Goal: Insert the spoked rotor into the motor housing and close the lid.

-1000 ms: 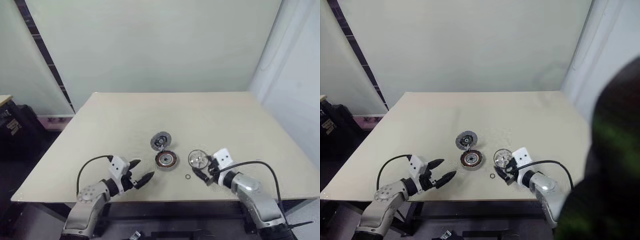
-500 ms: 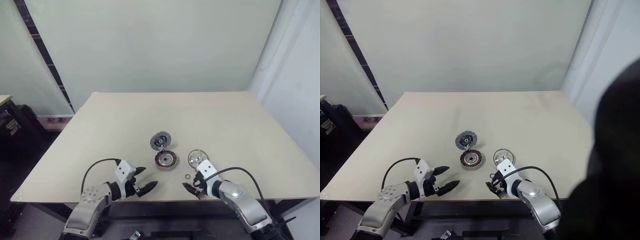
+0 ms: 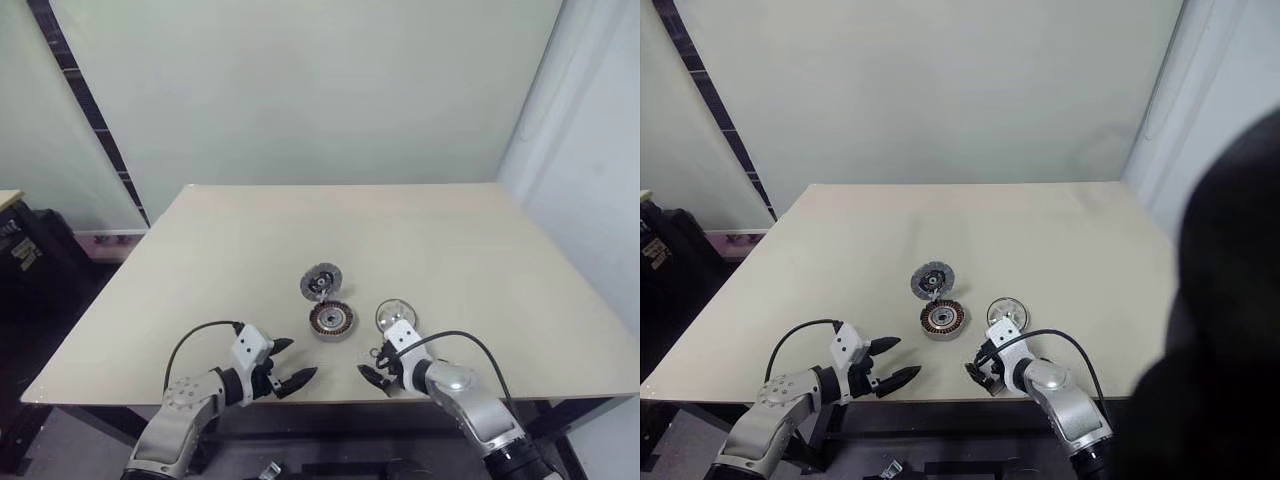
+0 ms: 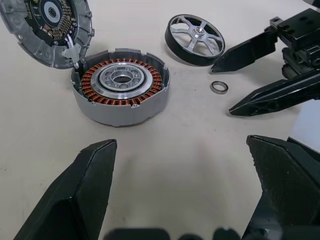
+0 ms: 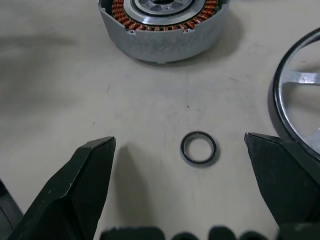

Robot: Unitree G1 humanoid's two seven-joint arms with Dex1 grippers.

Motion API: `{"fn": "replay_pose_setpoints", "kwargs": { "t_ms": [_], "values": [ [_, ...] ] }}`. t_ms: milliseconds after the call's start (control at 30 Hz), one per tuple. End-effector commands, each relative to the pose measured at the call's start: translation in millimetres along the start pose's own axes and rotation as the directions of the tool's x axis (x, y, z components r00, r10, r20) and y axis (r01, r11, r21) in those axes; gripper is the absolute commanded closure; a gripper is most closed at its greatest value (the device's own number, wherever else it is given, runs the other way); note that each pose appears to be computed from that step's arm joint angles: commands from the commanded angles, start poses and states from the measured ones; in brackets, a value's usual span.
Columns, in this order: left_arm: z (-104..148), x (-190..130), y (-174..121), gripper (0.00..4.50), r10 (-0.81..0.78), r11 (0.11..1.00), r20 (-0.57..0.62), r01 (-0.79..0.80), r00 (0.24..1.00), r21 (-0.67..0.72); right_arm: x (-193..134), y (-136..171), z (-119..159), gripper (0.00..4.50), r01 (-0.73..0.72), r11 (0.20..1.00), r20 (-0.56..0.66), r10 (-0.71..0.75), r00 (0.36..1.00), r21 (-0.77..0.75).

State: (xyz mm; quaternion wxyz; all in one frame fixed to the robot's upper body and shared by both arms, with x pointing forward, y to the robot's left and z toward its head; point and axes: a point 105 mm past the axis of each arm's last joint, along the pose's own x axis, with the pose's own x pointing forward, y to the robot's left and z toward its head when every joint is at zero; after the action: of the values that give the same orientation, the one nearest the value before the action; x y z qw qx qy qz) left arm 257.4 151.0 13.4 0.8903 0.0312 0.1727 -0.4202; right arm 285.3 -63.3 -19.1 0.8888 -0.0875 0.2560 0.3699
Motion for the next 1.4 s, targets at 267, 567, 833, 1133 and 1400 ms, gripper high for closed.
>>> {"fn": "replay_pose_setpoints", "kwargs": {
  "t_ms": [267, 567, 833, 1133, 1400],
  "values": [
    [6, 2, 2, 0.00, -0.007, 0.999, 0.022, 0.006, 1.000, 0.039, 0, -7, 6, 1.99, 0.027, 1.000, 0.026, -0.027, 0.999, 0.001],
    [4, 2, 4, 0.00, -0.006, 0.999, 0.022, 0.005, 1.000, 0.042, -3, -11, 8, 3.70, 0.041, 0.999, 0.038, -0.041, 0.998, 0.004],
    [11, 1, 16, 0.00, 0.031, 0.997, 0.047, -0.034, 0.998, 0.063, -2, -9, 46, 3.70, 0.000, 1.000, 0.124, 0.002, 0.992, -0.019],
    [21, 1, 27, 0.00, 0.062, 0.993, 0.089, -0.070, 0.994, 0.090, 20, -4, 93, 3.70, -0.055, 0.994, 0.150, 0.069, 0.986, -0.095],
    [23, -3, 29, 0.00, 0.089, 0.990, 0.102, -0.099, 0.991, 0.100, 46, -5, 112, 3.70, -0.061, 0.991, 0.132, 0.076, 0.988, -0.116]
  ]
}}
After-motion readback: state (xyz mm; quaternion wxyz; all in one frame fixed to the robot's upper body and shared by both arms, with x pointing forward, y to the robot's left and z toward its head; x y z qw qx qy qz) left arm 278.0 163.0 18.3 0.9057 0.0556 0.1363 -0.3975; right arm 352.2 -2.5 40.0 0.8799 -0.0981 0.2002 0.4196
